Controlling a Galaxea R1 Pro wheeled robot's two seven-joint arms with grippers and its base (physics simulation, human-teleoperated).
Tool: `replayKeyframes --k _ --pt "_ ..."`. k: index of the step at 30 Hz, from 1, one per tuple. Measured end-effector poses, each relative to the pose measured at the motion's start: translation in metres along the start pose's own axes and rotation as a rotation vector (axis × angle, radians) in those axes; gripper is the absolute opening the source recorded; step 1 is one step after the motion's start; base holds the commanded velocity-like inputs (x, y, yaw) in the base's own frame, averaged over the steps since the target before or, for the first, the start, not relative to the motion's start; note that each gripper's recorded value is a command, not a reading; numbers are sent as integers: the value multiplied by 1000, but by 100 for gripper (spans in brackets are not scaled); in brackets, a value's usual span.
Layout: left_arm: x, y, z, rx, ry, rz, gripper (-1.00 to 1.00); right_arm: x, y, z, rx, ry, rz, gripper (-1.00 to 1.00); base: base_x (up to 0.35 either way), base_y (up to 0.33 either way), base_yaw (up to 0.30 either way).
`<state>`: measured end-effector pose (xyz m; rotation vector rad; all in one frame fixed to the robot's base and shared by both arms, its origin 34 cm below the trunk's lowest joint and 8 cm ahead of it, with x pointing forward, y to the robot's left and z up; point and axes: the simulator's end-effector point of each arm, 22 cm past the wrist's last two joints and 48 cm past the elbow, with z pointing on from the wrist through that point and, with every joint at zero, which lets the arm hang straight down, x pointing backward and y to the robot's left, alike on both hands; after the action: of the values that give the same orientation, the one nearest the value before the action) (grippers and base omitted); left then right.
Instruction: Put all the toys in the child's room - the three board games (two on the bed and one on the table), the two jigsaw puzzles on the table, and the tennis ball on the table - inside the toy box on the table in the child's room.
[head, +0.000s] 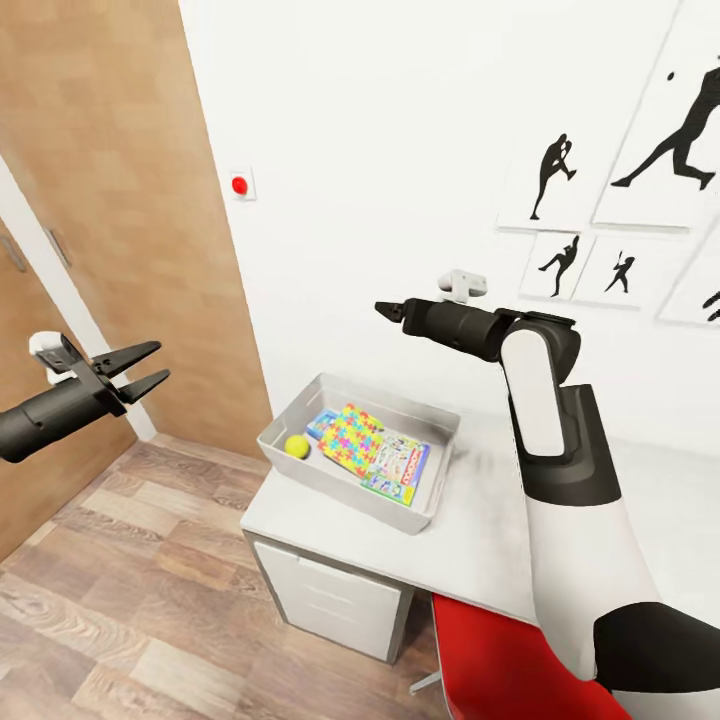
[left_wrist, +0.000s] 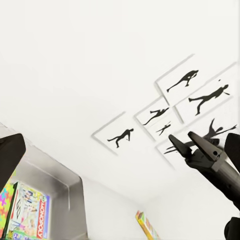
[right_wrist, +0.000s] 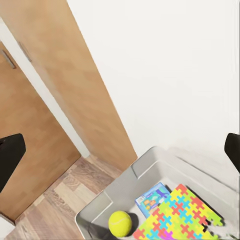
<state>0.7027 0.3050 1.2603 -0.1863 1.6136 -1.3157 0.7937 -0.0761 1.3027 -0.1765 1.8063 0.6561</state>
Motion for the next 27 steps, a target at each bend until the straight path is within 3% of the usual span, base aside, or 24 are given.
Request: replayKeyframes --k 27 --pt "-7 -22 -5 26 -14 24 100 -19 -8 -20 24 -32 -3 100 0 0 -194"
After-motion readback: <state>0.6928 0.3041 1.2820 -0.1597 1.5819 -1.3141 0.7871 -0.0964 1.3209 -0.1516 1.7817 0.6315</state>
